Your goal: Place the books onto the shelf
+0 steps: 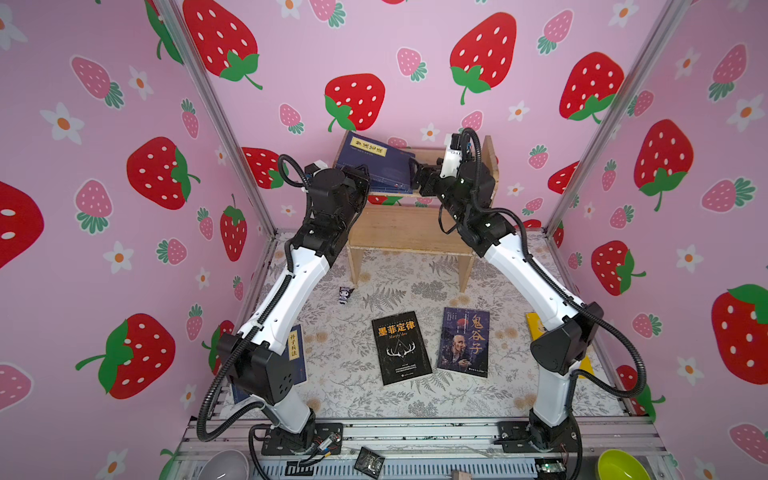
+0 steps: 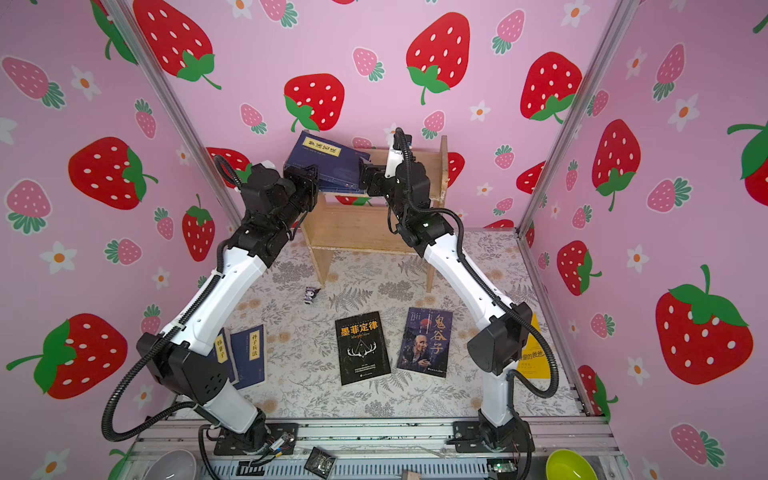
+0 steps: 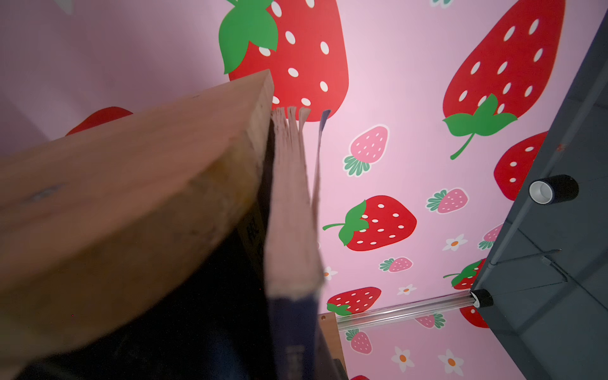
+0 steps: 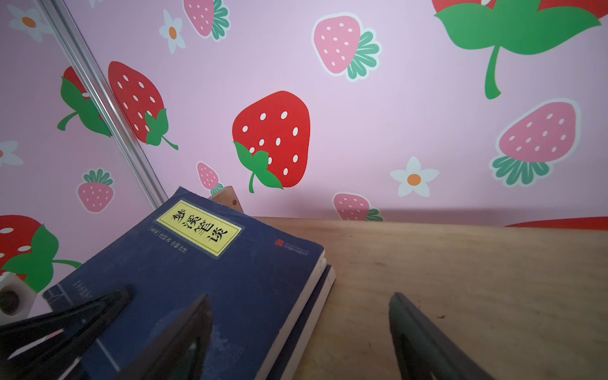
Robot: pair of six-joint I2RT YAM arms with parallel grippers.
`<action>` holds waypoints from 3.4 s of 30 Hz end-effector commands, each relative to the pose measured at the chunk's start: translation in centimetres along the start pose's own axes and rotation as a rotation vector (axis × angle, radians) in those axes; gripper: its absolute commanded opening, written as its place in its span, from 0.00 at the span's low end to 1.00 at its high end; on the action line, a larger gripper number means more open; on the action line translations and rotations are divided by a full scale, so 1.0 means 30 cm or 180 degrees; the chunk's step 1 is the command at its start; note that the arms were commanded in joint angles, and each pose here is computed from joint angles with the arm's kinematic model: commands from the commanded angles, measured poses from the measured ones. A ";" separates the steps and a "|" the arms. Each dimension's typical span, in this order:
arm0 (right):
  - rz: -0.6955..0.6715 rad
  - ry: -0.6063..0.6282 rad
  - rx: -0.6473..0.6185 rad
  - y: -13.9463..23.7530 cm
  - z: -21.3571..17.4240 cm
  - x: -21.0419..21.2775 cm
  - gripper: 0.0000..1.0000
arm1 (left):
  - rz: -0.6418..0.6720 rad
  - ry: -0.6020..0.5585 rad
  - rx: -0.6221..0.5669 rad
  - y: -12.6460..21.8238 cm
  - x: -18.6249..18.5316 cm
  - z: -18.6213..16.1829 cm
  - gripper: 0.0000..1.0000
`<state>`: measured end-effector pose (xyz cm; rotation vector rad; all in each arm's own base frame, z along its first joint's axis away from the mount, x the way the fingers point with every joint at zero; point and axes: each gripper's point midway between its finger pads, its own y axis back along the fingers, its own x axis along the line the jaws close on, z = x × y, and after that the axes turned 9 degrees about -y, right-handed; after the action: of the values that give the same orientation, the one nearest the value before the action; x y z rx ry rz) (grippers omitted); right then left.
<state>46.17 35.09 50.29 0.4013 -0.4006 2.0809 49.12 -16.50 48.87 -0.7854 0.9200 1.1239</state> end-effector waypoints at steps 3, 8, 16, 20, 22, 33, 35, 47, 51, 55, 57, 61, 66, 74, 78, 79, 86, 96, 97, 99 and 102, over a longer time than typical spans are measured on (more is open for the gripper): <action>-0.0087 -0.0023 0.0019 -0.006 -0.022 0.015 0.86 | -0.0236 0.0074 -0.0189 0.060 -0.098 0.031 0.00; -0.0131 -0.0011 -0.0003 0.003 -0.026 0.021 0.88 | -0.0204 0.0081 -0.0231 0.053 -0.090 0.017 0.00; -0.0229 0.0097 -0.0130 0.062 0.040 0.016 0.92 | -0.0189 0.0010 -0.0238 0.049 -0.104 -0.004 0.00; -0.0306 0.0135 -0.0133 0.073 0.044 0.002 0.92 | -0.0170 0.0030 -0.0247 0.059 -0.094 -0.022 0.04; -0.0323 0.0162 -0.0114 0.069 0.034 -0.003 0.92 | -0.0141 0.0017 -0.0257 0.061 -0.087 -0.027 0.04; -0.0378 0.0180 -0.0029 0.047 -0.008 -0.022 0.90 | -0.0090 0.0007 -0.0340 0.093 -0.073 -0.012 0.11; -0.0387 0.0180 -0.0022 0.048 -0.012 -0.024 0.90 | -0.0091 0.0018 -0.0349 0.096 -0.073 -0.009 0.11; -0.0264 0.0286 -0.0286 0.128 0.119 0.018 0.93 | -0.0219 0.0141 -0.0324 0.100 -0.094 -0.002 0.12; -0.0251 0.0276 -0.0371 0.163 0.145 0.018 0.94 | -0.0256 0.0183 -0.0284 0.100 -0.099 0.000 0.12; -0.0241 0.0277 -0.0419 0.182 0.167 0.021 0.94 | -0.0302 0.0282 -0.0263 0.097 -0.089 0.010 0.12; -0.0238 0.0275 -0.0426 0.184 0.168 0.022 0.95 | -0.0330 0.0263 -0.0255 0.098 -0.098 0.013 0.12; -0.0250 0.0284 -0.0398 0.170 0.153 0.016 0.95 | -0.0397 0.0258 -0.0244 0.104 -0.123 0.018 0.12; -0.0226 0.0257 -0.0355 0.157 0.136 0.020 0.95 | -0.0375 0.0262 -0.0216 0.113 -0.114 0.012 0.12; -0.0188 0.0164 -0.0228 0.131 0.078 0.014 0.92 | -0.0345 0.0279 -0.0264 0.134 -0.092 0.016 0.12; -0.0128 0.0109 -0.0181 0.124 0.055 0.023 0.91 | -0.0360 0.0291 -0.0261 0.128 -0.092 0.012 0.12; -0.0109 0.0098 -0.0165 0.121 0.048 0.024 0.90 | -0.0371 0.0298 -0.0263 0.127 -0.093 0.012 0.12; -0.0087 0.0036 -0.0093 0.116 0.005 0.020 0.90 | -0.0404 0.0238 -0.0252 0.120 -0.105 0.011 0.18; -0.0159 0.0117 -0.0003 0.077 -0.039 0.007 0.89 | -0.0290 0.0187 -0.0254 0.135 -0.081 0.011 0.48; -0.0173 0.0136 0.0009 0.073 -0.043 0.005 0.89 | -0.0284 0.0174 -0.0262 0.137 -0.080 0.013 0.52; -0.0196 0.0149 0.0020 0.068 -0.049 0.001 0.88 | -0.0285 0.0147 -0.0274 0.144 -0.086 0.017 0.56; -0.0204 0.0157 0.0038 0.062 -0.056 -0.001 0.88 | -0.0272 0.0106 -0.0312 0.153 -0.092 0.031 0.61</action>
<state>43.79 34.18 49.57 0.3527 -0.3734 2.0348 45.49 -16.67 49.35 -0.8758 0.9101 1.0878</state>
